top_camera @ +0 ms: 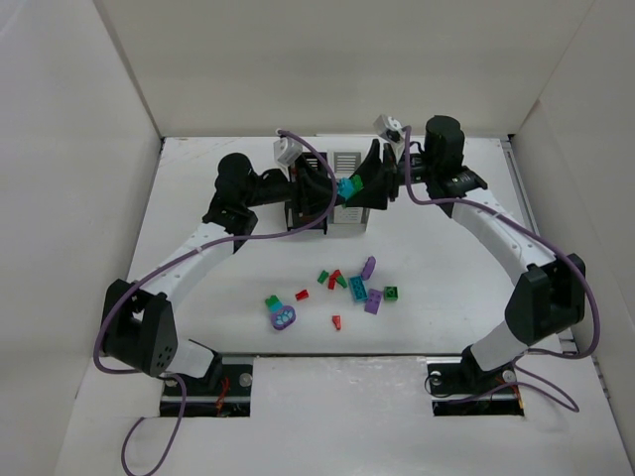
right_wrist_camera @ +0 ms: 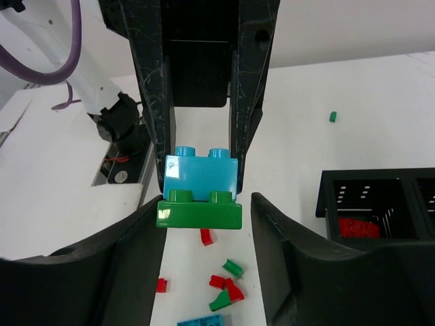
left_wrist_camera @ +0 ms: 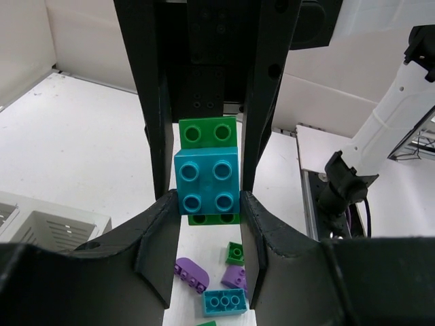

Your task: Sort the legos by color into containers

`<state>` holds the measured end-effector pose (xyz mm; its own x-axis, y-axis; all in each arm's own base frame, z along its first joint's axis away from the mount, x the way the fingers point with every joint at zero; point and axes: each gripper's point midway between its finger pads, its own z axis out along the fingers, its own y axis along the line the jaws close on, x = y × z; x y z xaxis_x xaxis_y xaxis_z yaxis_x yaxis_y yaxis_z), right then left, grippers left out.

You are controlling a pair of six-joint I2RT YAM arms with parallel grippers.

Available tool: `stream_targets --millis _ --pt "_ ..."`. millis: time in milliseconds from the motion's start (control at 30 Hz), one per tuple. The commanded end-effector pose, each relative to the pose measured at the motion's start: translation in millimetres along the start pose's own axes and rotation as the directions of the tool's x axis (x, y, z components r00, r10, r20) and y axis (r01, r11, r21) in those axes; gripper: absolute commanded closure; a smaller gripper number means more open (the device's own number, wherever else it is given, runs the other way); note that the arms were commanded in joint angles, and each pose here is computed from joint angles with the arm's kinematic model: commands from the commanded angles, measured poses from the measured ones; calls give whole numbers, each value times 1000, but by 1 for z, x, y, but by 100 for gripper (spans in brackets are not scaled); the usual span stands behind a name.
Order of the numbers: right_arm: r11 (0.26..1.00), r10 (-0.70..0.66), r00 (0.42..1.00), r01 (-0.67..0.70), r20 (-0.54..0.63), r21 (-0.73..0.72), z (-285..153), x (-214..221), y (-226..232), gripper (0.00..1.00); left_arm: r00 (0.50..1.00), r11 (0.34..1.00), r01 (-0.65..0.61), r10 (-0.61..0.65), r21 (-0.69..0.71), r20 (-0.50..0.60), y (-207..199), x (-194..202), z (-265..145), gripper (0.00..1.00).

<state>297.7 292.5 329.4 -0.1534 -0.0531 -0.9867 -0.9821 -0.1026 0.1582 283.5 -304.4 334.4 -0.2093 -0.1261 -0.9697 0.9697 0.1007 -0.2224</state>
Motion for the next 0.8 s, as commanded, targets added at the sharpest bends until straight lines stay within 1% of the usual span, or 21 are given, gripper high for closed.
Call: stream_targets --millis 0,33,233,367,467,500,567,700,733,767 --pt "996 -68 998 68 12 -50 4 -15 12 42 997 996 -72 70 46 36 -15 -15 -5 100" --pt "997 -68 998 68 12 -41 5 -15 11 41 997 996 -72 71 56 32 -17 -14 -5 100" --pt "996 -77 997 78 14 -50 7 -18 13 41 998 996 -64 63 63 23 -18 -10 -6 100" --pt "996 -77 997 78 14 -50 7 -18 13 51 997 996 -73 72 55 29 -17 -14 -8 100" --pt "995 -77 997 78 13 -68 10 -18 17 65 997 996 -73 72 55 29 -17 -14 -8 100" --pt "995 -77 997 78 13 -68 10 -18 17 72 997 996 -73 72 55 29 -17 -14 -8 100" --pt "995 -69 998 69 11 -69 11 -15 15 79 997 996 -73 72 55 29 -17 -14 -8 100" --pt "995 -68 998 69 11 -69 11 -15 15 90 998 997 -66 65 45 26 -12 -12 -10 100" --pt "996 -58 998 59 8 -69 11 -11 15 97 997 997 -68 66 36 33 -10 -15 -12 100" --pt "997 -58 998 58 9 -60 8 -11 12 97 997 998 -63 62 29 39 -8 -17 -14 100"
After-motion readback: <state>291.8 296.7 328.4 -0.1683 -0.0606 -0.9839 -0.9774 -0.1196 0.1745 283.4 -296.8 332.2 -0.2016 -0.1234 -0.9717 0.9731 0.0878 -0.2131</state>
